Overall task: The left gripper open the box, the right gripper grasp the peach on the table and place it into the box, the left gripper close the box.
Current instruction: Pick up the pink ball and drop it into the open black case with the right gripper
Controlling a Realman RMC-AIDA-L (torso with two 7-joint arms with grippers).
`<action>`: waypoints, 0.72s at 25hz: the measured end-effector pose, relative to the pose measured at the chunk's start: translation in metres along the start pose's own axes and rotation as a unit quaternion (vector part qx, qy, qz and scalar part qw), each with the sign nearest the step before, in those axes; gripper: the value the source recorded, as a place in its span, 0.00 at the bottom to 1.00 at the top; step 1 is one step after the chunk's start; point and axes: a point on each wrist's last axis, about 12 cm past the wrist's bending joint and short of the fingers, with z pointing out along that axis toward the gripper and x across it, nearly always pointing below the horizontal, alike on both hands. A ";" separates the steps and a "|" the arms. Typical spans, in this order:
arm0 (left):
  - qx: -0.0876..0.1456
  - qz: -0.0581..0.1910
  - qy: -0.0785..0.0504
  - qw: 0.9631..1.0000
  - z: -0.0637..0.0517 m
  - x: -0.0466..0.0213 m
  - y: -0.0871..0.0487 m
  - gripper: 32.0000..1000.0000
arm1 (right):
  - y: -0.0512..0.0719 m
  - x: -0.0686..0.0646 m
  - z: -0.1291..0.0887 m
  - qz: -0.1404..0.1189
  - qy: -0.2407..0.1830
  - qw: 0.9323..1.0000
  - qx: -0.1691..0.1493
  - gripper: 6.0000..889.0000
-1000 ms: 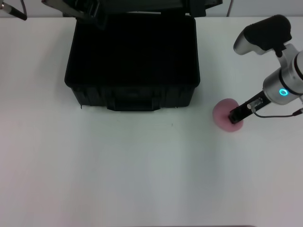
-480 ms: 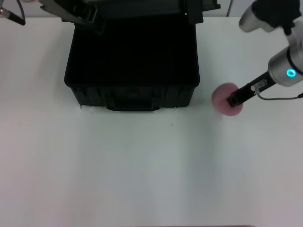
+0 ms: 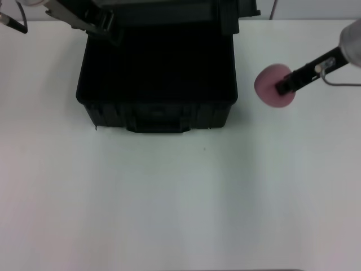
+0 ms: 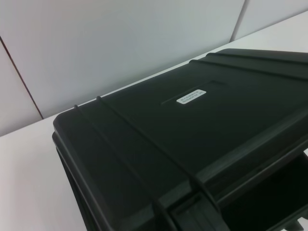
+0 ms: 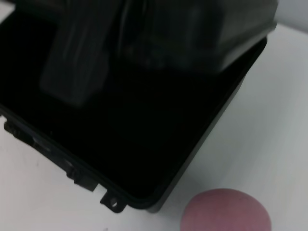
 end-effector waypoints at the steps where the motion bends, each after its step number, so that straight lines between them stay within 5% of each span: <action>1: 0.000 0.000 0.001 1.000 0.000 0.0003 0.000 0.38 | 0.000 -0.002 -0.004 -0.001 -0.004 1.000 0.000 0.09; 18: -0.002 0.003 -0.002 1.000 -0.002 -0.0009 0.000 0.38 | 0.005 -0.020 -0.012 -0.023 -0.070 0.997 -0.031 0.09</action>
